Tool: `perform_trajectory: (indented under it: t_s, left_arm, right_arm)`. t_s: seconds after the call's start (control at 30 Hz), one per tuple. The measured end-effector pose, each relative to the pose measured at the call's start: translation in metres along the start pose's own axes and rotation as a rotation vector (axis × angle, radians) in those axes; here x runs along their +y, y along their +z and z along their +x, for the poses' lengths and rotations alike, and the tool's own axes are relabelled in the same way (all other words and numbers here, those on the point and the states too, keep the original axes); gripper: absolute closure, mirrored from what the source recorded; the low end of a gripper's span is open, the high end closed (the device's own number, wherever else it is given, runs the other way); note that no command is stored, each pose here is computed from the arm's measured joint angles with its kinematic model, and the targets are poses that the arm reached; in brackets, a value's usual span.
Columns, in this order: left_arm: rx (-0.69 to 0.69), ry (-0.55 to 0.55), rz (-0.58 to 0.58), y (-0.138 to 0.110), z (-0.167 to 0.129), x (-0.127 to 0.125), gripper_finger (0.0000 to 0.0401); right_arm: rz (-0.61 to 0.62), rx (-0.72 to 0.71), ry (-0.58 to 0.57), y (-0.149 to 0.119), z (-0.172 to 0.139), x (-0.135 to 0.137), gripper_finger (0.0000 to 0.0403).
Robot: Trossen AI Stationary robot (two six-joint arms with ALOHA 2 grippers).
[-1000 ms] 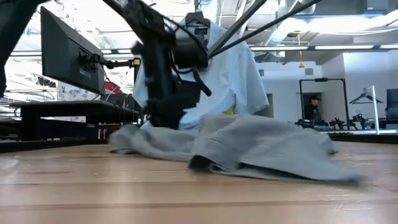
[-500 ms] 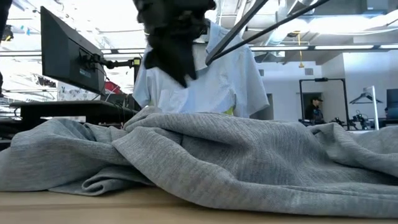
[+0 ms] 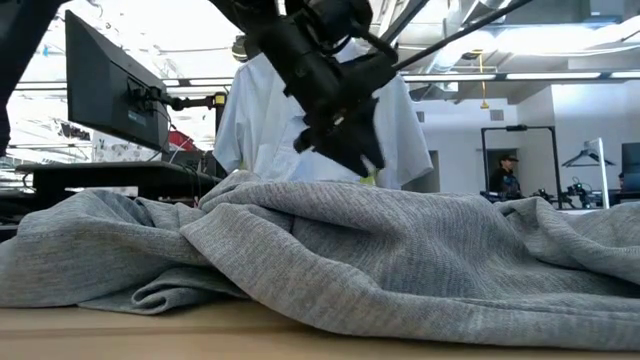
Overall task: Hang clothes
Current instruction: Hang the gray shirt on the rack
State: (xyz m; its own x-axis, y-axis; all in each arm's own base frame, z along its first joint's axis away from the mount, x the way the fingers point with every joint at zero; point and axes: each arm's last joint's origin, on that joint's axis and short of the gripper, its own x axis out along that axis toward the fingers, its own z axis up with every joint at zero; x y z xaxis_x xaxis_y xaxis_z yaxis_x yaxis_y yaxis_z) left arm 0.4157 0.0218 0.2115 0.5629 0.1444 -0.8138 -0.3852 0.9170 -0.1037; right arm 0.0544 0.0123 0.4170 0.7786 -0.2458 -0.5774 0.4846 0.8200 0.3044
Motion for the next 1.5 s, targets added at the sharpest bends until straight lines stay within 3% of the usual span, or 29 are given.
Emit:
perform_trajectory:
  t_s: [0.13,0.2,0.3,0.43,0.63,0.7,0.83,0.9,0.97,1.07,1.17,1.3,1.4,1.5]
  left_arm:
    - [0.168,0.175,0.104,-0.018,-0.008,0.009,0.0248]
    - [0.185,0.236,0.122,-0.021,-0.005,0.017,0.0248]
    - [0.051,0.169,0.094,-0.013,0.019,0.026,0.0248]
    - [0.014,0.126,0.079,-0.014,0.049,0.028,0.0248]
    - [0.359,0.196,0.114,-0.054,0.069,0.031,0.0248]
    - [0.53,0.276,0.087,-0.073,0.058,0.028,0.0249]
    - [0.705,0.377,0.071,-0.102,0.022,0.002,0.0249]
    - [0.64,0.357,0.067,-0.099,0.002,-0.012,0.0249]
    - [0.469,0.346,0.069,-0.085,-0.025,-0.02,0.0249]
    - [0.217,0.278,0.08,-0.051,-0.064,-0.01,0.0249]
    - [0.101,0.217,0.118,-0.03,-0.072,0.01,0.0249]
    - [0.046,-0.001,0.084,-0.004,-0.07,0.05,0.0249]
    - [0.129,-0.151,0.075,-0.003,-0.049,0.08,0.0249]
    - [0.188,-0.25,0.163,-0.008,-0.027,0.094,0.0249]
  right_arm:
    - [0.001,-0.029,0.004,0.004,-0.005,-0.001,0.0377]
    - [-0.002,-0.057,0.0,0.008,-0.008,-0.003,0.0377]
    - [0.006,-0.111,-0.015,0.012,-0.013,-0.005,0.0377]
    - [0.031,-0.154,-0.029,0.017,-0.018,-0.008,0.0377]
    - [0.075,-0.179,-0.059,0.019,-0.02,-0.01,0.0377]
    - [0.082,-0.183,-0.071,0.02,-0.02,-0.01,0.0377]
    - [0.08,-0.188,-0.088,0.02,-0.019,-0.011,0.0377]
    - [0.08,-0.19,-0.096,0.02,-0.019,-0.012,0.0377]
    - [0.066,-0.187,-0.104,0.02,-0.019,-0.012,0.0377]
    - [0.061,-0.188,-0.107,0.02,-0.019,-0.012,0.0377]
    - [0.063,-0.19,-0.103,0.02,-0.019,-0.012,0.0377]
    - [0.07,-0.192,-0.1,0.021,-0.019,-0.011,0.0377]
    - [0.076,-0.184,-0.089,0.021,-0.018,-0.009,0.0377]
    - [0.095,-0.18,-0.082,0.021,-0.018,-0.008,0.0377]
